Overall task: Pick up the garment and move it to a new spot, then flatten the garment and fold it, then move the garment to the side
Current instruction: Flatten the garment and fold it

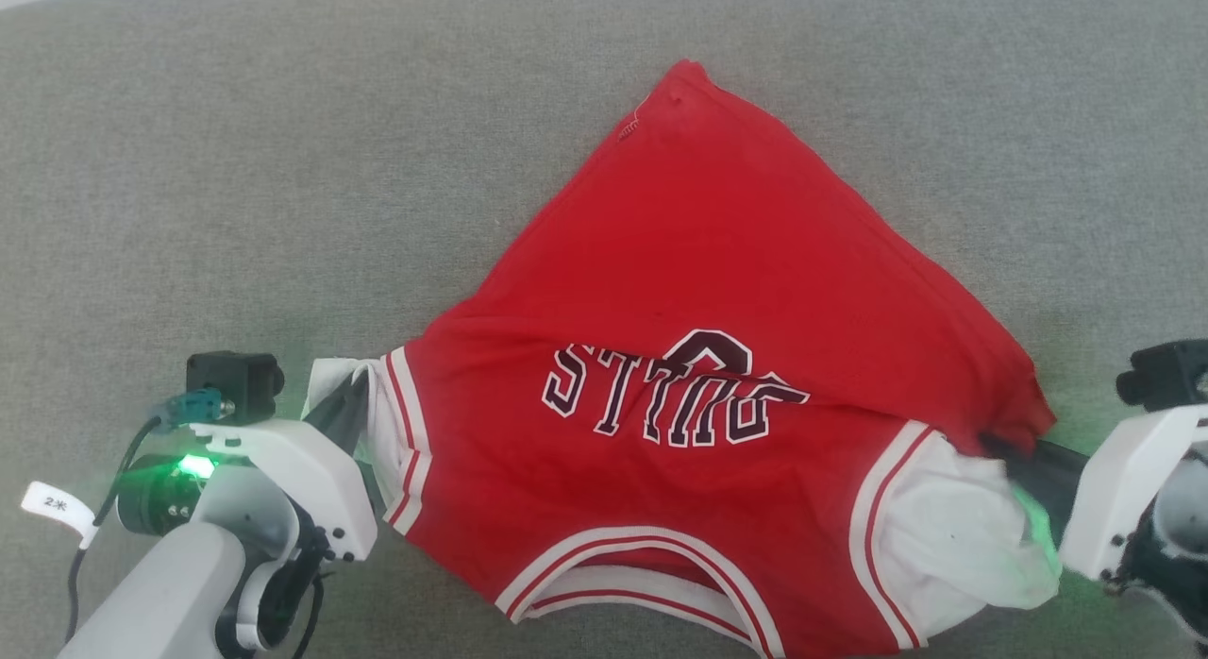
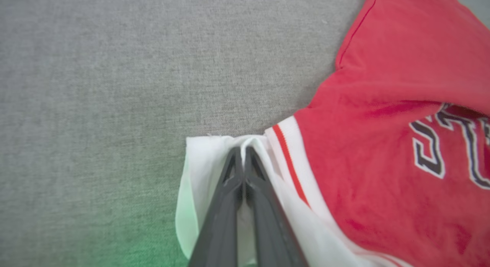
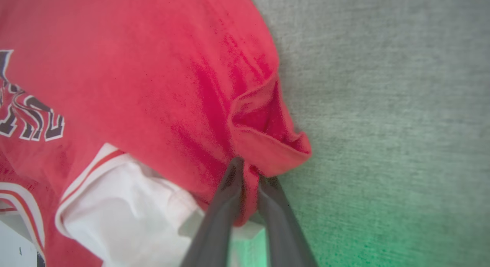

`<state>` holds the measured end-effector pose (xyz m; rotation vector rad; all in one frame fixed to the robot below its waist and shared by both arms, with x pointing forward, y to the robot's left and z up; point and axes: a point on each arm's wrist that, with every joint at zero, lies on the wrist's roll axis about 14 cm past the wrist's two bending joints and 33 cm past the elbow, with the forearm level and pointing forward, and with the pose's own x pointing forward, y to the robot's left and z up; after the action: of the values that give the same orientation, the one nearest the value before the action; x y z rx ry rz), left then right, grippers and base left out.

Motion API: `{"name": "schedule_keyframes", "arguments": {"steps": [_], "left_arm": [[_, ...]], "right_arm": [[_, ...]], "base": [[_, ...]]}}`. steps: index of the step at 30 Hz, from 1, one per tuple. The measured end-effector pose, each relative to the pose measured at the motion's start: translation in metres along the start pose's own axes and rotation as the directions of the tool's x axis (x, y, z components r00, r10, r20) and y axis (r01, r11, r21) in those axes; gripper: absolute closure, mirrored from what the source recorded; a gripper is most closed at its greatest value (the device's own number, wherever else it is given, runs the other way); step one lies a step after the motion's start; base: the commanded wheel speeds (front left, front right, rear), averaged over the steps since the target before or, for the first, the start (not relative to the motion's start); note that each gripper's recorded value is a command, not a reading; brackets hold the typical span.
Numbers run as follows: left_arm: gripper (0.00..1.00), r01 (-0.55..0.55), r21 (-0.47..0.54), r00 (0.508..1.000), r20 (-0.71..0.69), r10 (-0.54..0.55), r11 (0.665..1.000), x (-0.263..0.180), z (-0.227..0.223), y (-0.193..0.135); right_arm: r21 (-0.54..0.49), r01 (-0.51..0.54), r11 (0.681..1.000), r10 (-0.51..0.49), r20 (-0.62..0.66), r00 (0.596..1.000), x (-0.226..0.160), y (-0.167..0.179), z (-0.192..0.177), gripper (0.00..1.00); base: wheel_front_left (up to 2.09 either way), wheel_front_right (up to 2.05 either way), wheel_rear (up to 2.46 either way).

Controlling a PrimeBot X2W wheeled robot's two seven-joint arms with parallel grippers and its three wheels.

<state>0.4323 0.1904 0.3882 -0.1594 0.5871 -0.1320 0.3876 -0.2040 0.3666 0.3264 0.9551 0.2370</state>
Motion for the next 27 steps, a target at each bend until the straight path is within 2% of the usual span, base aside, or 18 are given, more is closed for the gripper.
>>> {"name": "schedule_keyframes", "arguments": {"steps": [8,12,16,21,27], "left_arm": [[1.00,0.000,-0.003,1.000,0.000,0.000,1.000,-0.009,-0.004,0.000],[1.00,-0.002,-0.005,1.000,0.004,0.002,1.000,-0.015,-0.005,0.001],[1.00,-0.009,-0.010,1.000,0.002,0.009,1.000,-0.019,-0.008,0.002],[1.00,-0.013,-0.019,1.000,0.004,0.013,1.000,-0.024,-0.009,0.002],[1.00,-0.022,-0.033,1.000,0.010,0.022,0.999,-0.028,-0.010,0.003]], "right_arm": [[-0.013,-0.035,0.999,0.037,0.145,0.989,-0.014,0.017,0.020,0.00],[-0.071,-0.066,0.995,0.084,0.291,0.953,-0.035,0.035,0.056,0.00],[-0.108,-0.074,0.991,0.108,0.349,0.931,-0.045,0.044,0.073,0.00],[-0.270,-0.056,0.961,0.172,0.427,0.888,-0.055,0.071,0.114,0.00],[-0.366,-0.108,0.924,0.271,0.430,0.862,-0.037,0.108,0.151,0.00]], "base": [[0.00,0.00,0.00],[0.00,0.00,0.00],[0.00,0.00,0.00],[0.00,0.00,0.00],[0.00,0.00,0.00]]}}
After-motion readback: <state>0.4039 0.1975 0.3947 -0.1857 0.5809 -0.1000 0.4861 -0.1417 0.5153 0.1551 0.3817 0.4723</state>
